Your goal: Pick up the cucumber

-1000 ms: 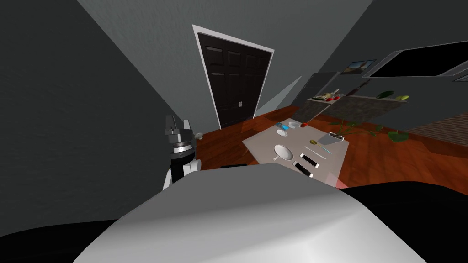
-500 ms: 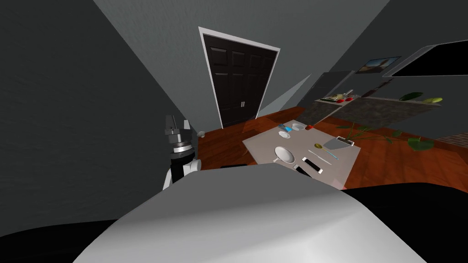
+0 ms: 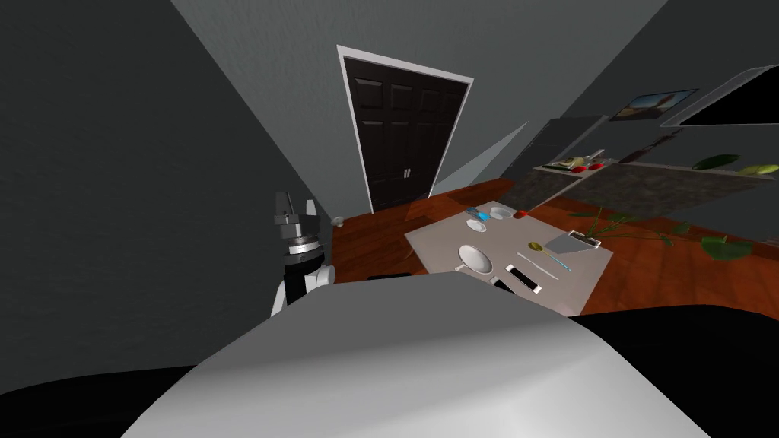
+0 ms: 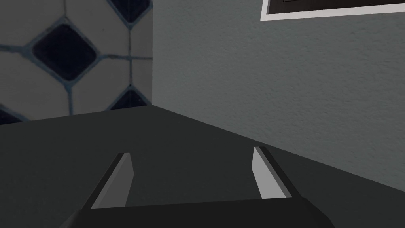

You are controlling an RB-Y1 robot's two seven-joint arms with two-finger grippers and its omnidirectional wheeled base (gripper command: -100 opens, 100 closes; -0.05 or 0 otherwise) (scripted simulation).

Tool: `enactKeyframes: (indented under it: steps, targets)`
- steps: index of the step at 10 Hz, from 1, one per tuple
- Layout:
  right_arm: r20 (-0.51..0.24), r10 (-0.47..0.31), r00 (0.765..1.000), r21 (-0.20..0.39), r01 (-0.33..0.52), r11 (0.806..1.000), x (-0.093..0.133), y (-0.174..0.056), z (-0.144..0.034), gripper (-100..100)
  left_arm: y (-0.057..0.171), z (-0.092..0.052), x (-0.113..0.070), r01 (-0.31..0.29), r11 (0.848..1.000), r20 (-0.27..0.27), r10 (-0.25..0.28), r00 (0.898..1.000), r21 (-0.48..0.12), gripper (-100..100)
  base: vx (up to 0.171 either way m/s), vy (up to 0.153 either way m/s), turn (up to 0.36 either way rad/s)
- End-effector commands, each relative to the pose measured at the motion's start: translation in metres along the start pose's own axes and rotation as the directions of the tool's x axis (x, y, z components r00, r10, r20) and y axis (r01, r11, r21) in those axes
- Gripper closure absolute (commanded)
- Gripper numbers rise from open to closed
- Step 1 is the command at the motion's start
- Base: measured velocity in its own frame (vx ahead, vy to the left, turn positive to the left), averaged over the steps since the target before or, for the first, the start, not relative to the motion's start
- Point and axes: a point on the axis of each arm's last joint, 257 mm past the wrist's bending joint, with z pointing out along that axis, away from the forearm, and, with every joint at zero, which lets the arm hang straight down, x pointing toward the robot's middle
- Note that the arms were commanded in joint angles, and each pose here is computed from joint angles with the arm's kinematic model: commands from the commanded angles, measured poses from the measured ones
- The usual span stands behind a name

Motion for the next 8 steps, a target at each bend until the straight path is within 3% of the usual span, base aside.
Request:
enactKeyframes:
  steps: [1,5,8]
  targets:
    - [-0.012,0.028,1.0,0.001,-0.028,1.0,0.003,0.007,0.004,-100,0.0,0.0,0.0,0.0,1.0,0.0,0.0,1.0,0.0,0,-0.1,-0.052,0.23]
    - [-0.033,0.081,0.996,0.003,-0.081,0.997,0.008,0.023,0.01,-100,0.0,0.0,0.0,0.0,1.0,0.0,0.0,1.0,0.0,0,-0.072,-0.034,0.147]
    - [-0.033,0.081,0.996,0.003,-0.081,0.997,0.008,0.023,0.01,-100,0.0,0.0,0.0,0.0,1.0,0.0,0.0,1.0,0.0,0,-0.029,-0.016,0.014]
